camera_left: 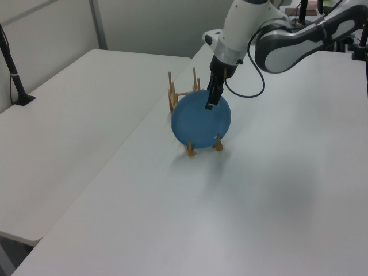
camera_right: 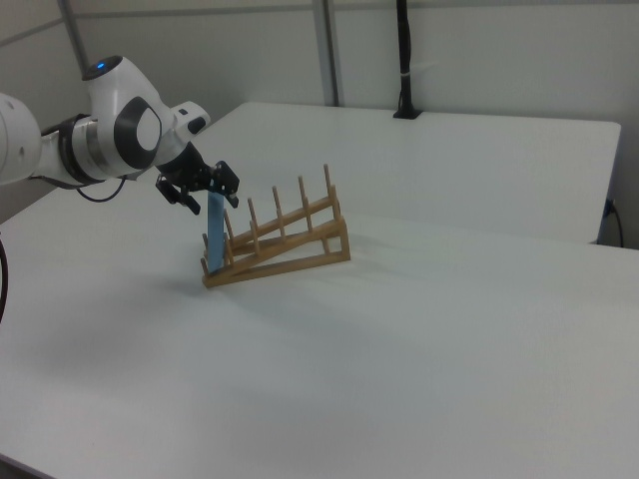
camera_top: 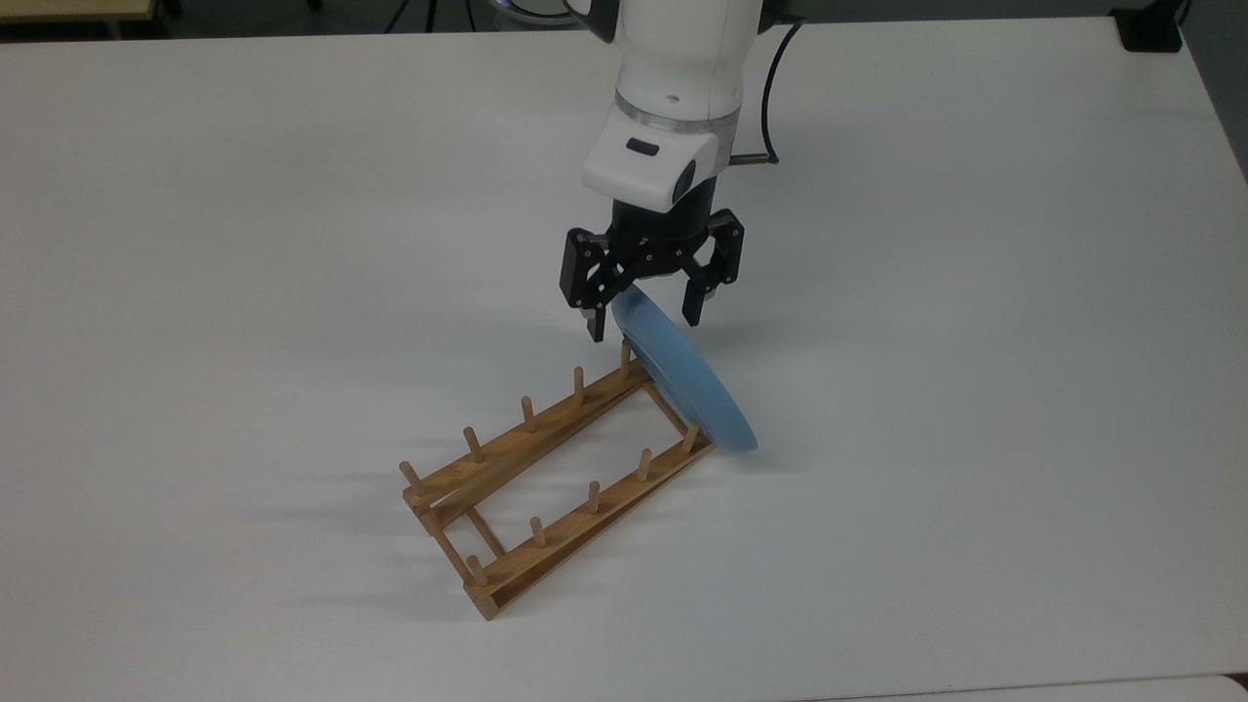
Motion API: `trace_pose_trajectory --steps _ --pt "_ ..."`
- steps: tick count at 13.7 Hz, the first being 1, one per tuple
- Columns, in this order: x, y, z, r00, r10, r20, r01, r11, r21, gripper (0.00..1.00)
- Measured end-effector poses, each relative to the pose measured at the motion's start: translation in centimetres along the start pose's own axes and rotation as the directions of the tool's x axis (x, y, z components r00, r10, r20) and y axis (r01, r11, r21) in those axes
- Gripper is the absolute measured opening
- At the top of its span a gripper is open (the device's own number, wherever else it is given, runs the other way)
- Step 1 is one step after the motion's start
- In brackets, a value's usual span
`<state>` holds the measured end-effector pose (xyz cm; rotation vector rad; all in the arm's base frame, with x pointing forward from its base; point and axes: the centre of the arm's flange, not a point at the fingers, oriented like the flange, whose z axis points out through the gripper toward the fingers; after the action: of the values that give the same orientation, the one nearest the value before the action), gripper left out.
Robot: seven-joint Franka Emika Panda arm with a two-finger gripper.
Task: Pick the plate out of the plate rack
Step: 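Close the gripper on the blue plate's rim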
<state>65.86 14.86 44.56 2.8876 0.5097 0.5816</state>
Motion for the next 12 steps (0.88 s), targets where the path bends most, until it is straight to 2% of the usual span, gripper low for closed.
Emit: trace_pose_trajectory --steps 1,4,6,7,8,12 --pt "0.0 0.0 0.2 1.0 0.009 -0.001 -0.009 1.0 0.0 0.86" --pt "0.9 0.3 -0.8 0.999 0.038 -0.028 -0.038 0.999 -0.002 0.5" --pt "1.4 0.5 -1.5 0.998 0.046 -0.042 -0.047 0.999 -0.004 0.2" --pt "1.4 0.5 -1.5 0.998 0.046 -0.043 -0.047 0.999 -0.004 0.12" --pt "1.4 0.5 -1.5 0.998 0.046 -0.044 -0.047 0.999 -0.004 0.08" --pt "1.4 0.5 -1.6 0.998 0.047 -0.045 -0.047 0.999 -0.004 0.08"
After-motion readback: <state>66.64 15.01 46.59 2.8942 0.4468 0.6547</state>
